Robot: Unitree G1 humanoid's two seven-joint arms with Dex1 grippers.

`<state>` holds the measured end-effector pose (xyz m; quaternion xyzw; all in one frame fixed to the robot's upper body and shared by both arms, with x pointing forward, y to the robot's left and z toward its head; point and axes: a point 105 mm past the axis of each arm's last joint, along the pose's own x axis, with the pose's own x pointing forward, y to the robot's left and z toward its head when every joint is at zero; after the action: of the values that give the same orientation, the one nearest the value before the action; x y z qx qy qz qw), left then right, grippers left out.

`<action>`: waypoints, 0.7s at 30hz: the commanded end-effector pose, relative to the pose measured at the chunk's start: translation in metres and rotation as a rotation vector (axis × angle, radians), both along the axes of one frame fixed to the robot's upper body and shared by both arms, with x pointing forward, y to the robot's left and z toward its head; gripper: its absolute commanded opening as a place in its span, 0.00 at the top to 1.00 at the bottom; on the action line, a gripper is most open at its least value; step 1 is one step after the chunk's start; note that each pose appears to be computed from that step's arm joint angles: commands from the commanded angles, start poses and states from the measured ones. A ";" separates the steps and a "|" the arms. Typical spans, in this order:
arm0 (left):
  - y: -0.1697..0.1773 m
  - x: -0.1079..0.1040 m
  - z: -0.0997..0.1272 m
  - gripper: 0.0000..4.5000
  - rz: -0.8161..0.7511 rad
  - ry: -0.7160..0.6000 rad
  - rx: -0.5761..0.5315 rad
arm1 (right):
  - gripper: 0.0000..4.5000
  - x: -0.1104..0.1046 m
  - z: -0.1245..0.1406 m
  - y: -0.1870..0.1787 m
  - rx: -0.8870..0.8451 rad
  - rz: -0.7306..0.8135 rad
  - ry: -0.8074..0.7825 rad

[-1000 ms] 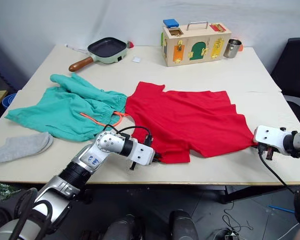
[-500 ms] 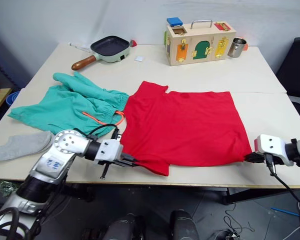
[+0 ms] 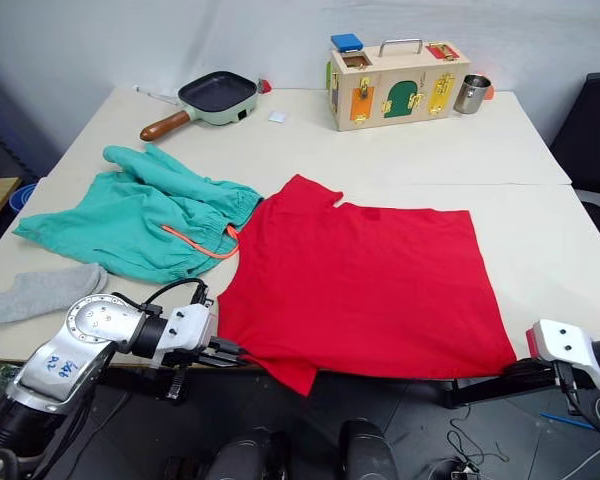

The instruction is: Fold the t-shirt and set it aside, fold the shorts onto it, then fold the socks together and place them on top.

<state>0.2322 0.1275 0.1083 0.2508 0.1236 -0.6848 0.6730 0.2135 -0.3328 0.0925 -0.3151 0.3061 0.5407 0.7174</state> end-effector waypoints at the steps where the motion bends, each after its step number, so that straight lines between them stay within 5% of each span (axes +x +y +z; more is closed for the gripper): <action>1: 0.000 -0.003 0.009 1.00 -0.005 -0.022 -0.014 | 0.99 -0.003 0.009 -0.003 -0.002 -0.001 -0.006; 10: 0.006 0.010 0.027 1.00 0.107 0.080 -0.102 | 0.99 0.003 0.013 -0.009 0.038 -0.088 0.001; 16: 0.004 0.035 0.038 1.00 0.221 0.152 -0.185 | 0.99 0.030 0.031 -0.004 0.085 -0.124 -0.025; 21: 0.010 0.056 0.024 1.00 0.308 0.178 -0.117 | 0.99 0.059 0.041 0.003 0.083 -0.138 -0.036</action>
<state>0.2836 0.1365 0.1306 0.1225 0.1797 -0.6073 0.7641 0.2740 -0.3299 0.1329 -0.2843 0.2757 0.4815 0.7819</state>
